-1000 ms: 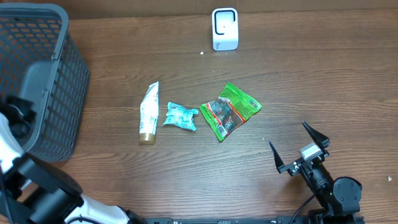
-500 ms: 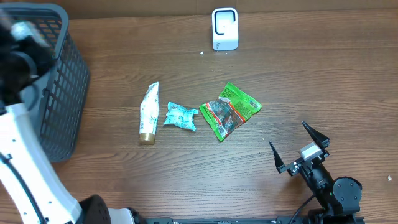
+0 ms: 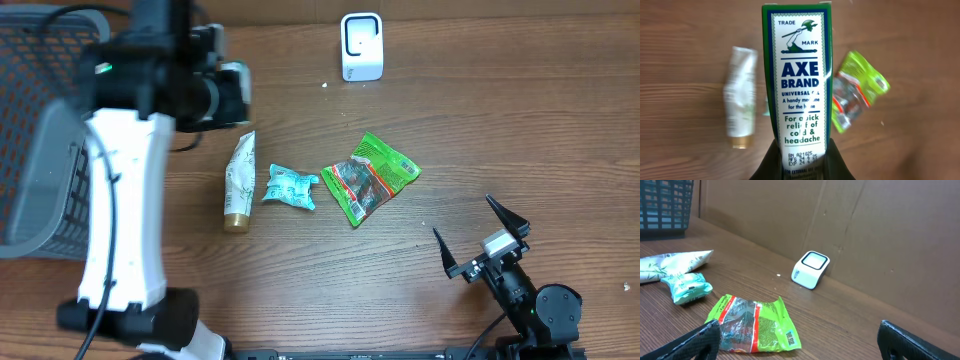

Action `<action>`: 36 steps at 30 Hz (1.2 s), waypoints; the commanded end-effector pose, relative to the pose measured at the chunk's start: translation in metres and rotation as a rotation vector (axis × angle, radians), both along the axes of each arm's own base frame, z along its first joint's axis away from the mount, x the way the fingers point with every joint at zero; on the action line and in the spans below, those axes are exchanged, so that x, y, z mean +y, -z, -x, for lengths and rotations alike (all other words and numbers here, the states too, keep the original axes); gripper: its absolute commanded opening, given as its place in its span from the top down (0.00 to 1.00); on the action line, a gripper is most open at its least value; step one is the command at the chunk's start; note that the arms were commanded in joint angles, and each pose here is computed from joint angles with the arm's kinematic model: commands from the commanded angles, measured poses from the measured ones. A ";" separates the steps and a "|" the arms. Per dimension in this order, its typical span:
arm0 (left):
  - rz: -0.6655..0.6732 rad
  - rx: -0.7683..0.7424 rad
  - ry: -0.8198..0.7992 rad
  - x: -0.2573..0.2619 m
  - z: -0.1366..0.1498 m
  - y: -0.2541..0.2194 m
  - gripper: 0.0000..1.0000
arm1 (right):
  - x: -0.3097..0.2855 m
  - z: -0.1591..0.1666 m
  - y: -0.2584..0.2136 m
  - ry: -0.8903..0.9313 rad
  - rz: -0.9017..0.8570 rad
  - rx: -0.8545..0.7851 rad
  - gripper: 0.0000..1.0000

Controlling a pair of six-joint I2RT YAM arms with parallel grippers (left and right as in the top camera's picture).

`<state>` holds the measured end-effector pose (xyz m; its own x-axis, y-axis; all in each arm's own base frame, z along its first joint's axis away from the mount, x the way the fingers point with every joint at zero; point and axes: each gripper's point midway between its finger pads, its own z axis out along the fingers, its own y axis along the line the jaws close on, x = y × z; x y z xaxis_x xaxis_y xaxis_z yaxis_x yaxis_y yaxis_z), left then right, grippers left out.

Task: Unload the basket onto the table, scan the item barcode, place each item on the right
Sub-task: 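Carry the green AXE box to the table beside the snack bag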

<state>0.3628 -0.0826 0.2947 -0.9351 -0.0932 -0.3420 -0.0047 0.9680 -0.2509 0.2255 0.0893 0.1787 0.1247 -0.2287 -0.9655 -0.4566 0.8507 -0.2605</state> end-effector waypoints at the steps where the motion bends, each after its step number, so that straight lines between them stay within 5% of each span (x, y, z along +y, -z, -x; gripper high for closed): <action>1: 0.030 0.131 0.056 -0.050 -0.001 0.037 0.96 | 0.001 0.000 0.002 0.000 -0.011 0.003 0.00; 10: -0.034 0.394 0.025 -0.106 -0.014 0.143 0.96 | 0.001 0.000 0.002 0.000 -0.011 0.003 0.00; 24: -0.134 0.606 0.069 -0.129 -0.003 0.242 0.93 | 0.001 0.000 0.002 0.000 -0.011 0.003 0.00; 28: -0.149 0.638 0.072 -0.127 0.003 0.247 0.82 | 0.001 0.000 0.002 0.000 -0.011 0.003 0.00; 33: -0.158 0.653 0.103 -0.125 0.008 0.246 0.52 | 0.001 0.000 0.002 0.000 -0.011 0.003 0.00; 36: -0.165 0.665 0.124 -0.123 0.011 0.245 0.46 | 0.001 0.000 0.002 0.000 -0.011 0.003 0.00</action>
